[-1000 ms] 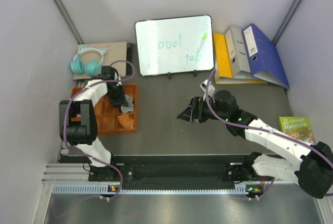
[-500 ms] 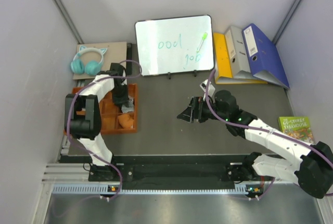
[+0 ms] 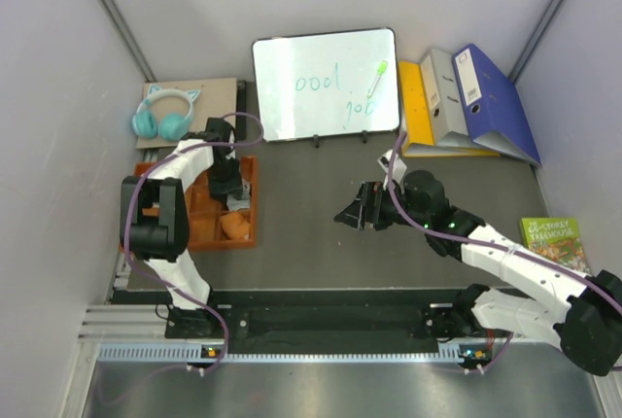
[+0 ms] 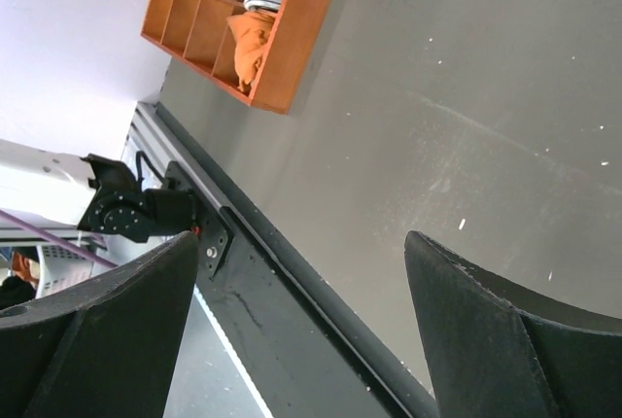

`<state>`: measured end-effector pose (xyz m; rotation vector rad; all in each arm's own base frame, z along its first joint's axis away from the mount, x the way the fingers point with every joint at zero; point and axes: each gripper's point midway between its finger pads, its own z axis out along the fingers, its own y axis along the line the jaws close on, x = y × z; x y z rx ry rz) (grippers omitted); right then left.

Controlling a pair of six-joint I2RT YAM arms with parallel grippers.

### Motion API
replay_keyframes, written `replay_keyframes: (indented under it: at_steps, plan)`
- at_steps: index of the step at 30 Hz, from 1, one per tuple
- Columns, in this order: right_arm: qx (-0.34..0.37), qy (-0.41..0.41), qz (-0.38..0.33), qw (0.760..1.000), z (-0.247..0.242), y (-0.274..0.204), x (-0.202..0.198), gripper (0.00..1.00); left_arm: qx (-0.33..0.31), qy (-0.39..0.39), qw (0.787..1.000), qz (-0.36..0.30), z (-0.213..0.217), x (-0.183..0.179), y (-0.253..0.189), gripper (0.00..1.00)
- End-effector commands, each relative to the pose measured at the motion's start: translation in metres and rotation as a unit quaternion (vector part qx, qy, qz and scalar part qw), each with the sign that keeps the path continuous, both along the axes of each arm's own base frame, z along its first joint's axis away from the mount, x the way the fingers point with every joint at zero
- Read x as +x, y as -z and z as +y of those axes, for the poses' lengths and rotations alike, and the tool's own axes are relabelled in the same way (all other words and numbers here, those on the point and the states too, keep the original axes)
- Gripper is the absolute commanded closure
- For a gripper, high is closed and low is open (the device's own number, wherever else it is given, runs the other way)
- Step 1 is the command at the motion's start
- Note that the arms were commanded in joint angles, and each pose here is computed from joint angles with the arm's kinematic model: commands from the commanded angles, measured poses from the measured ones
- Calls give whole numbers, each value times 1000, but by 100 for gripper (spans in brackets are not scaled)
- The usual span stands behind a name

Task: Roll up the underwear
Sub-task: Place the underwear in the storage box.

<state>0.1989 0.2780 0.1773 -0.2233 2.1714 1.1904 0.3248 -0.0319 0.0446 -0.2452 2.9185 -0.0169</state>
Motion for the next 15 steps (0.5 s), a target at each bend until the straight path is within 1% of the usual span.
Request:
replay_keyframes:
  at_steps: [1,6,9,11,15]
  plan:
    - [12,8,-30,999,-2,-17,6,14,61,-30,998,-3,27,3,0,48]
    - [3,10,-21,1000,-4,-12,4,14,49,-37,998,-23,23,6,-17,42]
    - [2,10,-22,1000,-5,-11,4,14,47,-42,997,-43,23,10,-34,37]
    - [1,9,-20,1000,-5,-10,3,14,43,-42,997,-52,22,12,-47,33]
    - [3,9,-21,1000,-5,-10,3,14,45,-46,996,-63,22,15,-63,31]
